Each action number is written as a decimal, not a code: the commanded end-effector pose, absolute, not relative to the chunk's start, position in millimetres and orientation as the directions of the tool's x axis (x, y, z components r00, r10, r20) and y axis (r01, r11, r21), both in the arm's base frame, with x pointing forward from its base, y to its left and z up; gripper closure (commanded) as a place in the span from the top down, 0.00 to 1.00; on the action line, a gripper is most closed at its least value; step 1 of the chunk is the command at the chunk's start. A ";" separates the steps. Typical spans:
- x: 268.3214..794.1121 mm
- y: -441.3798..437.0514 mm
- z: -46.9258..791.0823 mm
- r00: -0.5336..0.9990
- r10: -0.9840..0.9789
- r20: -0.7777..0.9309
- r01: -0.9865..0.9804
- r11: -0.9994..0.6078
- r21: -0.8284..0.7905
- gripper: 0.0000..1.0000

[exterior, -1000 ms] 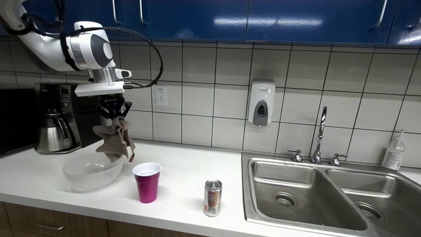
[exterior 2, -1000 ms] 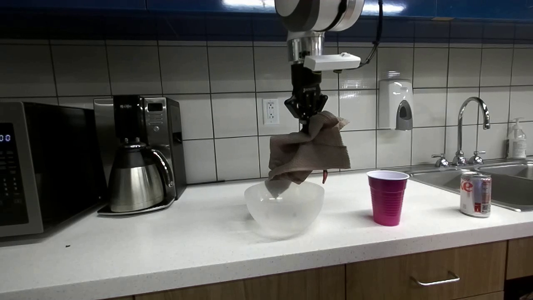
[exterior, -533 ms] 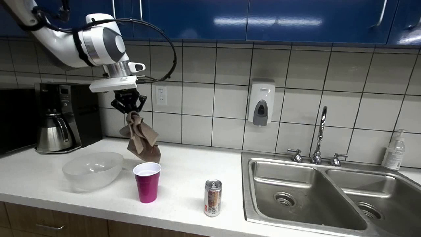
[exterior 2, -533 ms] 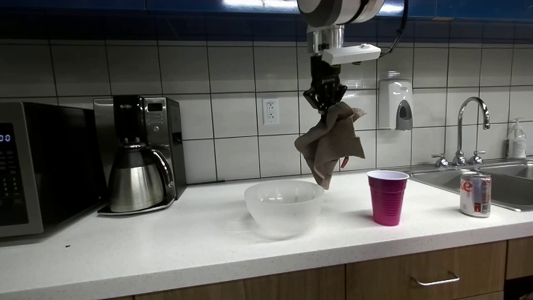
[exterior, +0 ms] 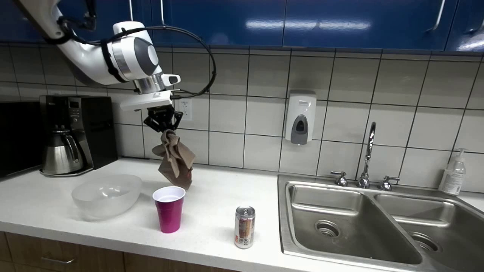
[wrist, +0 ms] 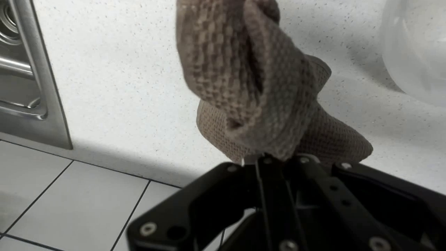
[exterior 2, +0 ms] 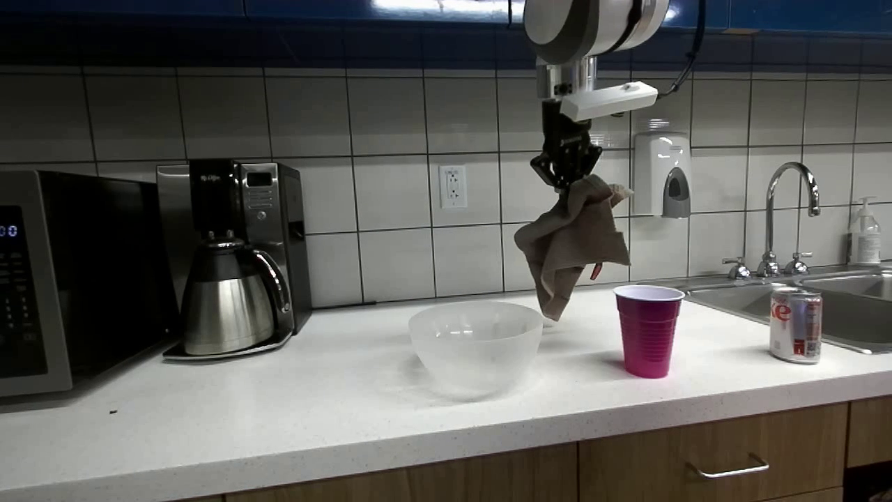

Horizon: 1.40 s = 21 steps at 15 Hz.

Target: Remove the grey cloth from the clear bowl and put it on the table

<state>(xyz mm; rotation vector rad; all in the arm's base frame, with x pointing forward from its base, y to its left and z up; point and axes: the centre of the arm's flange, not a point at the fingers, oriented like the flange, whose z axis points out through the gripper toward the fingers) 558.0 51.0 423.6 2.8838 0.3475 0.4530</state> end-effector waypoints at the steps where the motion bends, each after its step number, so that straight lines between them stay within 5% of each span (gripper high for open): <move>1: 567.0 43.4 411.6 0.924 0.241 0.296 0.168 -0.953 0.252 0.01; 21: 619.1 2.7 298.5 0.958 0.171 0.229 0.099 -0.950 0.298 0.01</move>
